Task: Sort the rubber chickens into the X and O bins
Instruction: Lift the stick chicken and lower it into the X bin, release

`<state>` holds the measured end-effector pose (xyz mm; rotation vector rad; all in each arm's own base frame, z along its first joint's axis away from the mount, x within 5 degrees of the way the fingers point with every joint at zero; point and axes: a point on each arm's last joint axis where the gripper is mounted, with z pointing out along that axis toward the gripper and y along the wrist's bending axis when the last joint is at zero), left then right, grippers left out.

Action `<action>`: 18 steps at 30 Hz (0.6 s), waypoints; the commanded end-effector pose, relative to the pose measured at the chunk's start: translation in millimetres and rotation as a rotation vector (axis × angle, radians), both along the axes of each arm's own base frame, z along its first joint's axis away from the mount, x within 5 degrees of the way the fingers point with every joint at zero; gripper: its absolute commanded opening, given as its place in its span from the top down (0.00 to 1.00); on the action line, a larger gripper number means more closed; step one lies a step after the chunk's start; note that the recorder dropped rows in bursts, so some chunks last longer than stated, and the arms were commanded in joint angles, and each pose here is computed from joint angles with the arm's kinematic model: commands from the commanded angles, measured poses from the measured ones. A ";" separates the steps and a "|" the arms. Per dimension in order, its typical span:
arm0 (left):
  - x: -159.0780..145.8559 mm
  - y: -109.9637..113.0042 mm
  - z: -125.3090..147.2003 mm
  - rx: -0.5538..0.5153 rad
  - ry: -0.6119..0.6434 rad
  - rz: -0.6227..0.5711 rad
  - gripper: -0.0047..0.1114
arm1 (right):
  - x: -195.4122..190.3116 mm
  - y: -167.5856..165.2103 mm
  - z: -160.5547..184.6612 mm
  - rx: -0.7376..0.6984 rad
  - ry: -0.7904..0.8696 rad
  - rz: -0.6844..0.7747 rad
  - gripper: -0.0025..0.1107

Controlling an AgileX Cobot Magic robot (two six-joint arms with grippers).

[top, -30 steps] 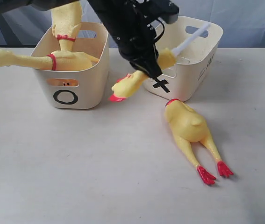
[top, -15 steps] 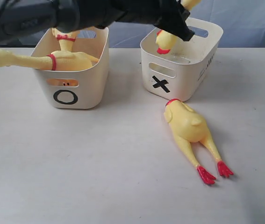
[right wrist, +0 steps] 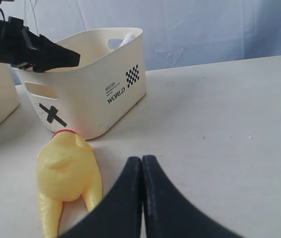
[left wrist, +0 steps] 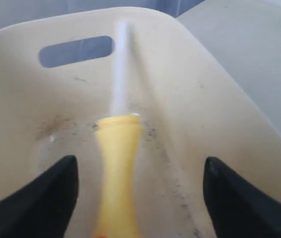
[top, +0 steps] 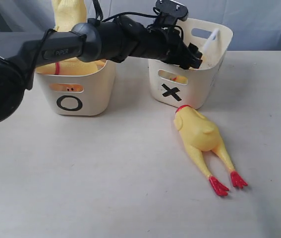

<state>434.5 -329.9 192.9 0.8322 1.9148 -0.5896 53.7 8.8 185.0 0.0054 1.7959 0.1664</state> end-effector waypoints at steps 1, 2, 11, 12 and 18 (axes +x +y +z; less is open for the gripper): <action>-18.3 -6.2 39.9 -0.061 0.016 -0.101 0.39 | 0.2 0.0 1.5 0.001 -0.014 0.002 0.99; -21.4 -5.8 48.0 -0.069 0.013 -0.119 0.40 | 0.2 0.0 1.5 0.001 -0.014 0.002 0.99; -64.6 -1.3 96.5 -0.090 0.194 -0.361 0.41 | 0.2 0.0 1.5 0.001 -0.014 0.002 0.99; -71.2 -1.2 95.9 -0.078 0.240 -0.414 0.42 | 0.2 0.0 1.5 0.001 -0.014 0.002 0.99; -98.4 -3.2 56.7 0.300 0.369 -0.448 0.40 | 0.2 0.0 1.5 0.001 -0.014 0.002 0.99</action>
